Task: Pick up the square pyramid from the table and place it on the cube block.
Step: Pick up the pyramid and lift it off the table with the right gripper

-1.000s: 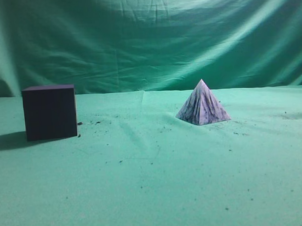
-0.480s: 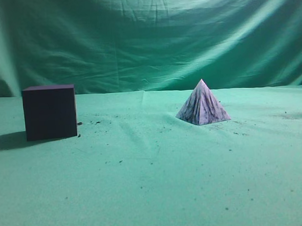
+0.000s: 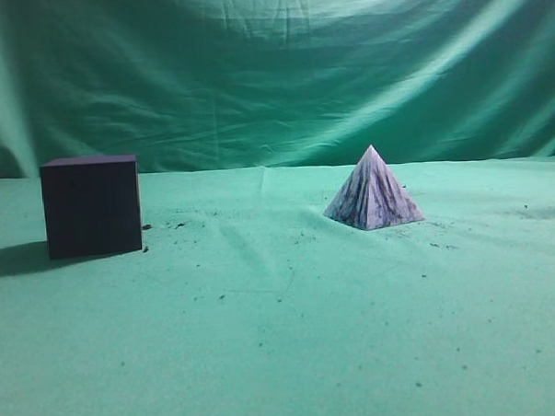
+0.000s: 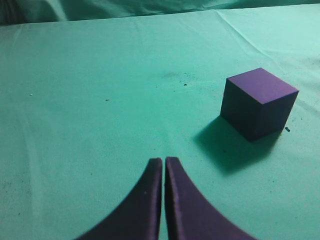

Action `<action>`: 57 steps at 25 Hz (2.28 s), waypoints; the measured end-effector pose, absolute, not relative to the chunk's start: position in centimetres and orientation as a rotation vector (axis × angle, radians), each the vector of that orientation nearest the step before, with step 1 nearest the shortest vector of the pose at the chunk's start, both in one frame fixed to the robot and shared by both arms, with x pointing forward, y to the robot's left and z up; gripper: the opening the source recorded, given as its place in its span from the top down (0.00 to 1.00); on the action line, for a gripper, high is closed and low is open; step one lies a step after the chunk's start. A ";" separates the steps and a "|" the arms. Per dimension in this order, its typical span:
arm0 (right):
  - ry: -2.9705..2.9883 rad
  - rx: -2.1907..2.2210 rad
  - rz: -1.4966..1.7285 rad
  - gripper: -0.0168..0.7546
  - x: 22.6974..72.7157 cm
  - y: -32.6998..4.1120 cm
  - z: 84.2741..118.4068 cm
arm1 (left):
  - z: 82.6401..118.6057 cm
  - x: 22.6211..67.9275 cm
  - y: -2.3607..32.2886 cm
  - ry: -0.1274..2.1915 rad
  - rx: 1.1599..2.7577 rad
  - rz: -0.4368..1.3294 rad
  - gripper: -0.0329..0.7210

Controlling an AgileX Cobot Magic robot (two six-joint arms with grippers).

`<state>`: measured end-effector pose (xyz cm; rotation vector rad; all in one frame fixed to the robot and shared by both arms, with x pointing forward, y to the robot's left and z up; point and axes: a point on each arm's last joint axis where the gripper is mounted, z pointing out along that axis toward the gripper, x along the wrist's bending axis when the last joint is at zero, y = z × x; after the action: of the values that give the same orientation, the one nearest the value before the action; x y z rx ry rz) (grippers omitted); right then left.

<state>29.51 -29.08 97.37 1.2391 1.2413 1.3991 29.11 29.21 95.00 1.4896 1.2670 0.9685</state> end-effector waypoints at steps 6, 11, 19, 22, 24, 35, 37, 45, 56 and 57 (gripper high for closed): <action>1.202 1.213 1.454 0.98 29.1 -29.0 101.1 | 95.0 29.1 29.2 1.267 1.490 0.969 0.96; 1.439 1.363 1.352 0.98 30.5 -28.3 104.1 | 95.0 29.1 29.2 1.267 1.490 0.969 0.96; 2.019 1.404 1.095 0.98 34.1 -26.2 107.5 | 95.0 29.1 29.2 1.267 1.489 0.968 0.96; 2.238 1.231 1.069 0.98 36.1 -24.8 108.8 | 95.0 29.1 29.1 1.277 1.471 0.943 0.96; 2.337 1.146 1.071 0.98 37.3 -23.7 109.6 | 95.0 29.1 29.1 1.284 1.456 0.921 0.96; 2.725 0.909 0.840 0.98 45.3 -15.0 106.0 | 95.0 29.1 29.0 1.293 1.438 0.896 0.96; 2.757 0.937 0.791 0.92 47.1 -14.1 104.8 | 95.0 29.1 29.0 1.293 1.438 0.896 0.96; 2.833 0.920 0.645 0.21 52.2 -11.5 102.1 | 95.0 29.1 29.0 1.293 1.438 0.896 0.96; 2.865 1.144 0.448 0.14 56.6 -9.7 98.7 | 95.0 29.1 29.0 1.293 1.438 0.896 0.96; 2.858 1.183 0.434 0.14 57.1 -9.7 98.4 | 95.0 29.1 29.0 1.293 1.438 0.896 0.96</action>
<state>57.07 -9.69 98.43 1.1834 2.8580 0.4344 29.08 28.97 95.02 1.4381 1.2931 0.8964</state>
